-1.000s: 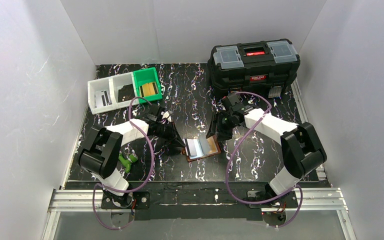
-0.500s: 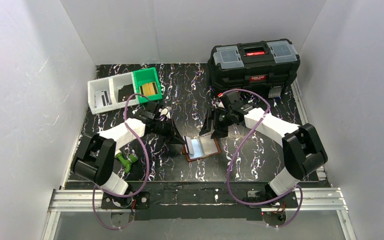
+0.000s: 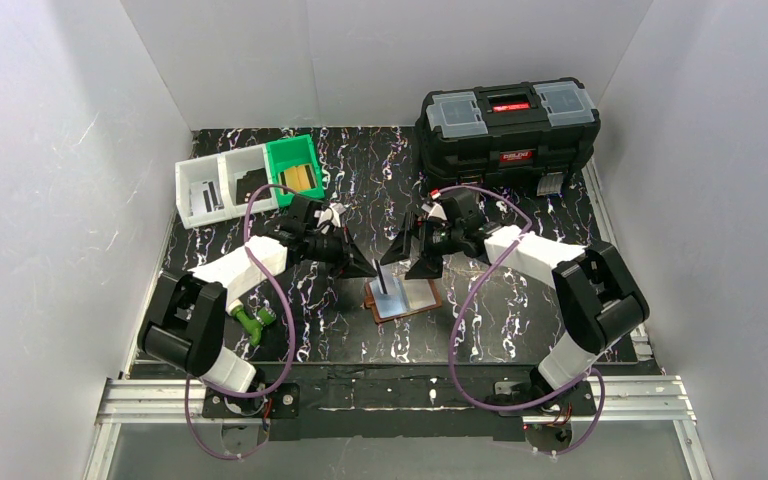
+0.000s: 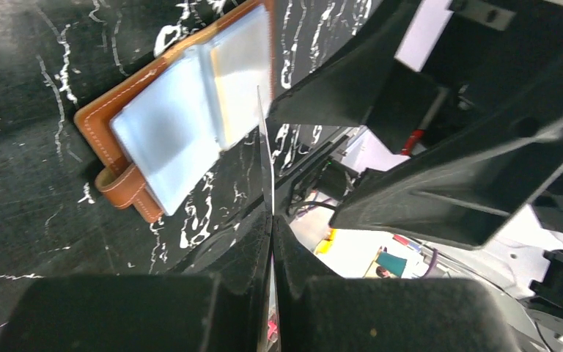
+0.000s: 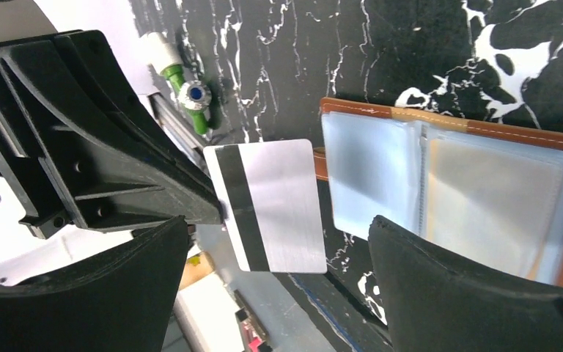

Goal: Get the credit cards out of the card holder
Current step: Remove the credit card from the card holder, then place the credit card in the storage box.

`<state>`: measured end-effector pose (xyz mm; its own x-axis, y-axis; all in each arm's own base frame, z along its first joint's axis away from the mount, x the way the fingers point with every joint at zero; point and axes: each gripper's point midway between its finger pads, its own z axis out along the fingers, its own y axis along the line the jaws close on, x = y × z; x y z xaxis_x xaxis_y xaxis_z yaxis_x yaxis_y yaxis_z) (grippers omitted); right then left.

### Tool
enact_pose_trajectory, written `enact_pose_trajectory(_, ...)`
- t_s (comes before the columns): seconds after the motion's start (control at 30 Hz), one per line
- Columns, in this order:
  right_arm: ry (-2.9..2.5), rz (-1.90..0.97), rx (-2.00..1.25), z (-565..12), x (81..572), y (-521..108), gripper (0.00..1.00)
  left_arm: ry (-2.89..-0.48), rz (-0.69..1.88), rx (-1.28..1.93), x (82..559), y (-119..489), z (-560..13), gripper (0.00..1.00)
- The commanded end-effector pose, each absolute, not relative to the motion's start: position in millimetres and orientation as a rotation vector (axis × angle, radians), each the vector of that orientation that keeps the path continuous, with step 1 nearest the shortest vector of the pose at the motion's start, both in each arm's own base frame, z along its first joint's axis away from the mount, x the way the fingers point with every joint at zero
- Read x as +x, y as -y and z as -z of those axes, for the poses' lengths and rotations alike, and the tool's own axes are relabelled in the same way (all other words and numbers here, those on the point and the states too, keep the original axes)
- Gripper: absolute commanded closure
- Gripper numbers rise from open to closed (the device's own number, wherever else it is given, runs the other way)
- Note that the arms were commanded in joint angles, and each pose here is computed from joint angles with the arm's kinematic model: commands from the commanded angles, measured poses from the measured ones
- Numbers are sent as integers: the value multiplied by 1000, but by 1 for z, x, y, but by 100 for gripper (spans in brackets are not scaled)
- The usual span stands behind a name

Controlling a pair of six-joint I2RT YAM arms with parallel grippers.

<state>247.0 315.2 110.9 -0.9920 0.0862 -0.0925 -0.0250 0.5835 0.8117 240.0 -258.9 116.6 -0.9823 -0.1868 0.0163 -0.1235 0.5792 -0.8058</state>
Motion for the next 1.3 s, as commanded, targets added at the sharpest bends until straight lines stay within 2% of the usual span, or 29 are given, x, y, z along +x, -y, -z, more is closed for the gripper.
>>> enact_pose_trajectory(0.0,-2518,-1599,86,-142,260,-321,2,-2604,1533,-239,250,270,-160,100)
enact_pose_trajectory(0.3,-2414,-1885,272,-151,263,-319,2,-2530,1625,-247,260,278,-179,100)
enact_pose_trajectory(0.43,-2320,-2053,331,-161,262,-321,7,-2513,1644,-247,262,280,-181,100)
enact_pose_trajectory(0.5,-2283,-2121,359,-164,262,-320,15,-2508,1653,-253,262,280,-181,100)
enact_pose_trajectory(0.7,-2229,-2205,467,-163,263,-313,62,-2510,1650,-264,260,279,-179,100)
enact_pose_trajectory(0.83,-2229,-2204,474,-162,262,-311,88,-2520,1642,-266,257,277,-176,100)
enact_pose_trajectory(0.9,-2223,-2214,468,-163,261,-311,97,-2523,1639,-263,256,277,-175,100)
enact_pose_trajectory(1.07,-2213,-2223,453,-166,260,-311,99,-2526,1643,-265,255,276,-174,100)
enact_pose_trajectory(1.23,-2199,-2240,425,-170,260,-312,99,-2505,1689,-277,256,279,-179,71)
enact_pose_trajectory(1.27,-2197,-2243,425,-171,260,-312,99,-2502,1695,-279,256,280,-180,69)
